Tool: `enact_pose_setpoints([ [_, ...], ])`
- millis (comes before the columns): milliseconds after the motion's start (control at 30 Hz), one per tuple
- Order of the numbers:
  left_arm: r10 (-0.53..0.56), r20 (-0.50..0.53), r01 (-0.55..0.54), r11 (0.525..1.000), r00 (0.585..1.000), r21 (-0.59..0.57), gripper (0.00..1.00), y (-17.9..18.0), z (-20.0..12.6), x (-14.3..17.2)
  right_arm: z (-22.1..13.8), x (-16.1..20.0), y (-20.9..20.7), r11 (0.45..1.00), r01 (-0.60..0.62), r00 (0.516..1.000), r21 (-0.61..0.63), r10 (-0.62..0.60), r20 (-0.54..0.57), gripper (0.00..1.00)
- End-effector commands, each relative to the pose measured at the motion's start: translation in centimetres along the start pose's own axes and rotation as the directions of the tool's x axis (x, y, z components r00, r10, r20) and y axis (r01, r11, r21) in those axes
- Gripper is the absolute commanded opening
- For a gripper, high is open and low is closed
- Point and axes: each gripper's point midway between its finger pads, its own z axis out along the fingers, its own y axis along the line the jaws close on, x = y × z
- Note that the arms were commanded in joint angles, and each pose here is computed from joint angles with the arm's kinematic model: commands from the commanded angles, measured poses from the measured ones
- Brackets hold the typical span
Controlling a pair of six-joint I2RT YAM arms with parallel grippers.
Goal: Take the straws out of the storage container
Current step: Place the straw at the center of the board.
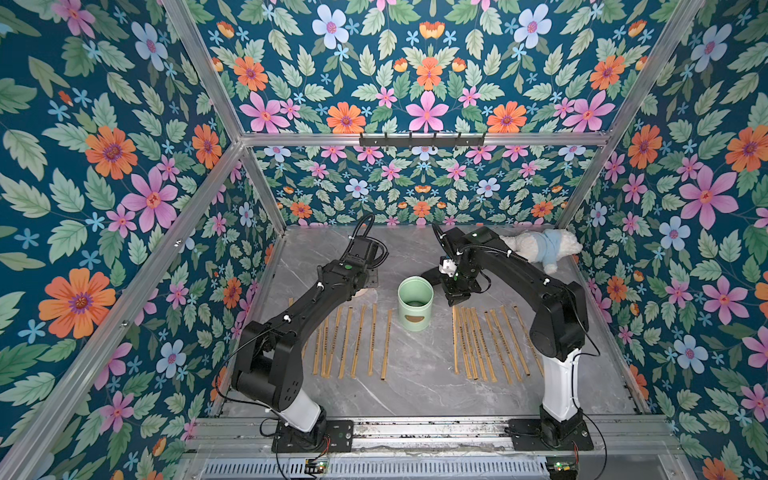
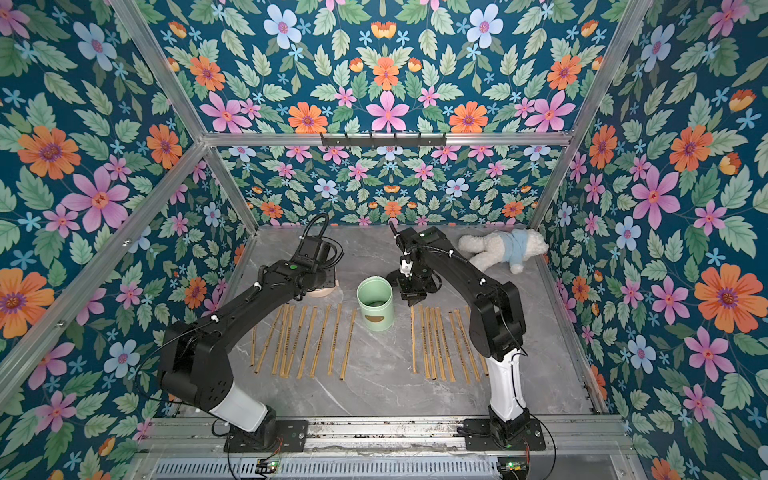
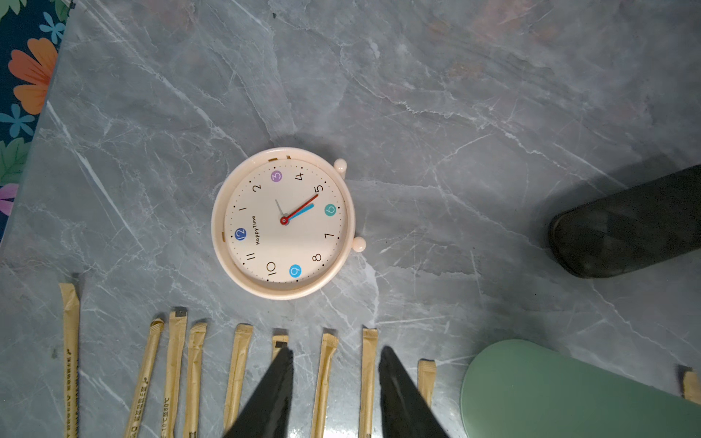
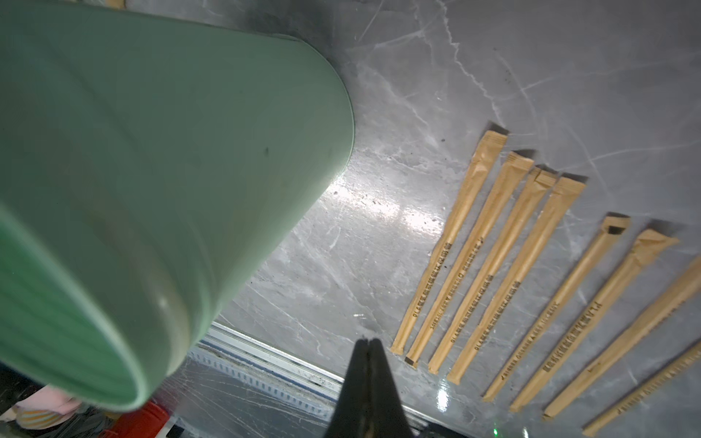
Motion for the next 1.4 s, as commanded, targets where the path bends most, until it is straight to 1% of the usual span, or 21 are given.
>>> enact_pose_setpoints([
  [0,-0.006,0.025,0.006,1.000,1.000,-0.006,0.40,0.1,-0.3,-0.6,0.8,0.2,0.1,0.999,-0.021,0.999,-0.032,0.019,-0.046,0.01],
  [433,-0.004,0.011,0.004,1.000,1.000,-0.012,0.40,0.1,0.1,-0.1,4.3,-0.4,-0.7,0.998,-0.051,0.991,-0.040,0.046,-0.125,0.05],
  [567,-0.002,0.008,0.002,1.000,1.000,-0.017,0.40,0.2,0.3,0.0,5.1,-0.7,-0.9,0.997,-0.063,0.989,-0.049,0.055,-0.133,0.07],
  [867,-0.001,0.005,0.001,1.000,1.000,-0.019,0.40,0.2,0.4,0.1,6.1,-1.2,-1.2,0.995,-0.077,0.988,-0.060,0.068,-0.139,0.17],
  [1067,0.001,0.001,-0.001,1.000,1.000,-0.029,0.40,0.3,0.6,0.3,6.3,-1.5,-1.3,0.994,-0.087,0.988,-0.064,0.078,-0.135,0.18],
  [1200,0.005,0.009,-0.004,0.999,1.000,-0.052,0.40,0.9,0.5,0.4,5.7,-1.8,-1.6,0.993,-0.098,0.991,-0.060,0.091,-0.103,0.19],
  [1300,0.017,0.040,-0.013,0.996,0.999,-0.085,0.40,1.6,0.0,-0.1,4.2,-2.2,-1.9,0.995,-0.091,0.995,-0.050,0.089,-0.038,0.19],
  [1367,0.029,0.074,-0.021,0.995,0.997,-0.100,0.42,2.0,-0.8,-0.9,2.6,-2.4,-1.9,0.996,-0.075,0.997,-0.040,0.076,0.029,0.21],
])
